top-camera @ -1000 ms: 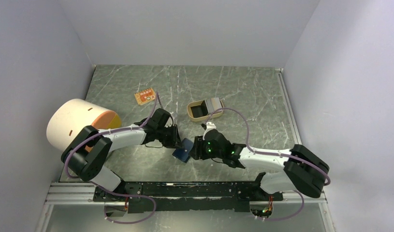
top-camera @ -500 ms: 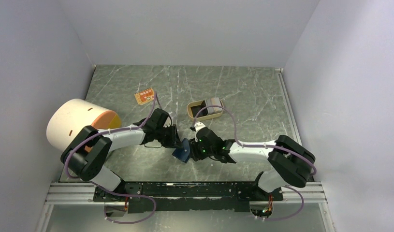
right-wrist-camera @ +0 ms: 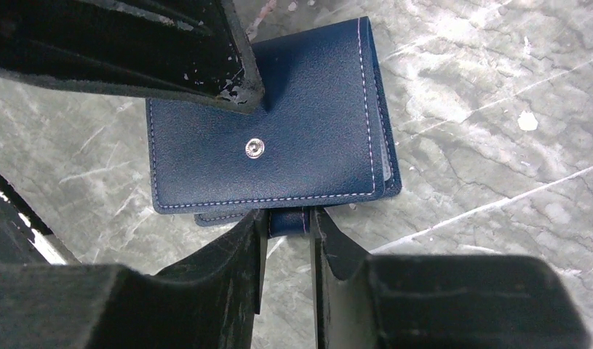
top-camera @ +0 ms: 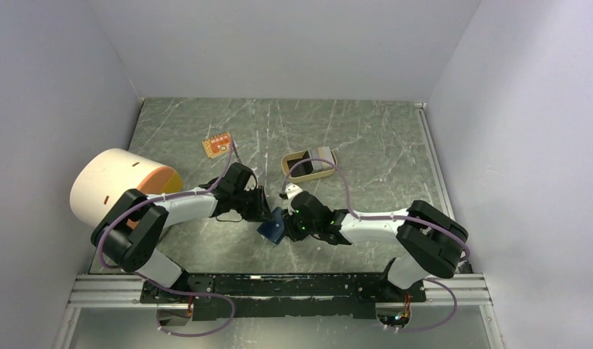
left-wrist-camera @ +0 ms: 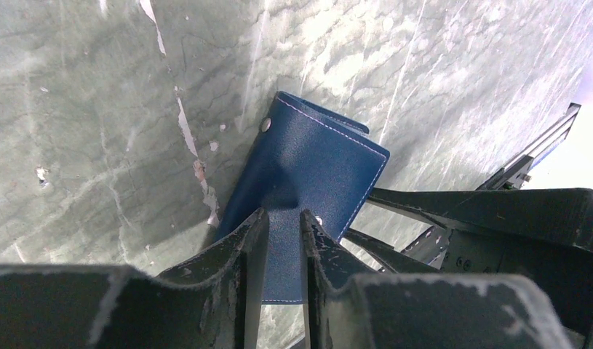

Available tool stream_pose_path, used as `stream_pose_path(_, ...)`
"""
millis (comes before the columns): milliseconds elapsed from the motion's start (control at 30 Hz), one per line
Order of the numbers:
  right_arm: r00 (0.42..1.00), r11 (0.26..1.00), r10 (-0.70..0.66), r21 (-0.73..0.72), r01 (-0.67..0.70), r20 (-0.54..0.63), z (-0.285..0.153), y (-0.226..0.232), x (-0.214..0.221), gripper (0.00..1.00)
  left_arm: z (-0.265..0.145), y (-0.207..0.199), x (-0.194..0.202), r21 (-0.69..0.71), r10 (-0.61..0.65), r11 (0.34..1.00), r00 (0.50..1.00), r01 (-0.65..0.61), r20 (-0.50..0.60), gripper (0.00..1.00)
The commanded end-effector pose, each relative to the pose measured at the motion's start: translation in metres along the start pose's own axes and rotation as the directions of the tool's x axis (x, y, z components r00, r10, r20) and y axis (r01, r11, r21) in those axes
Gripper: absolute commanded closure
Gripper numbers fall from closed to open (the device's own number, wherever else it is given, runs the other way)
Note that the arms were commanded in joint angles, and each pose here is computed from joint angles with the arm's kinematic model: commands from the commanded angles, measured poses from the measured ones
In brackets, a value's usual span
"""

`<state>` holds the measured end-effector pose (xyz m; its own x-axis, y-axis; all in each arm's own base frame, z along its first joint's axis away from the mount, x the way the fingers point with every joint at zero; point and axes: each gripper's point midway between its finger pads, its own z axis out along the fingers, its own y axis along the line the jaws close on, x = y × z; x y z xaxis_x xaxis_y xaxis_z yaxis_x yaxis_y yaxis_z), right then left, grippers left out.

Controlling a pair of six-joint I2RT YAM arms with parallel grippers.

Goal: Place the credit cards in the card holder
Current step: Close the card holder at the center of the board, then turn over the card holder at the center of the board.

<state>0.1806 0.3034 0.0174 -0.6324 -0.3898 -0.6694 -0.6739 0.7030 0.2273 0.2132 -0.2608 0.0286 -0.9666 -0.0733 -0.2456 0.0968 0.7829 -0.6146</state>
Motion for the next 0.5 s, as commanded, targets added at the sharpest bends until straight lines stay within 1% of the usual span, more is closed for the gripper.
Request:
stream_pose_path(0,0.997,0.999,-0.029,-0.034,0.031,0.074,-0.001,0.006,-0.012,0.92,0.000,0.011,0.014,-0.039,-0.016,0.999,0.999,0.015,-0.048,0.70)
stream_pose_path(67,0.995,0.997,-0.045,-0.056,0.050,0.092,-0.003,0.010,-0.018,1.00,-0.001,0.008,0.011,-0.033,-0.013,0.999,0.999,0.011,-0.045,0.70)
stream_pose_path(167,0.985,0.988,-0.064,-0.125,0.085,0.160,-0.011,0.024,-0.031,1.00,-0.001,0.011,0.010,-0.055,-0.014,0.998,0.999,0.011,-0.040,0.70)
stream_pose_path(300,0.957,0.956,-0.067,-0.258,0.143,0.282,-0.028,0.048,-0.044,1.00,0.003,0.018,0.015,-0.069,-0.020,0.997,0.998,0.016,-0.053,0.70)
stream_pose_path(467,0.937,0.943,-0.095,-0.272,0.194,0.337,-0.036,0.050,-0.046,1.00,0.005,0.021,0.015,-0.083,-0.026,0.996,0.998,0.021,-0.057,0.69)
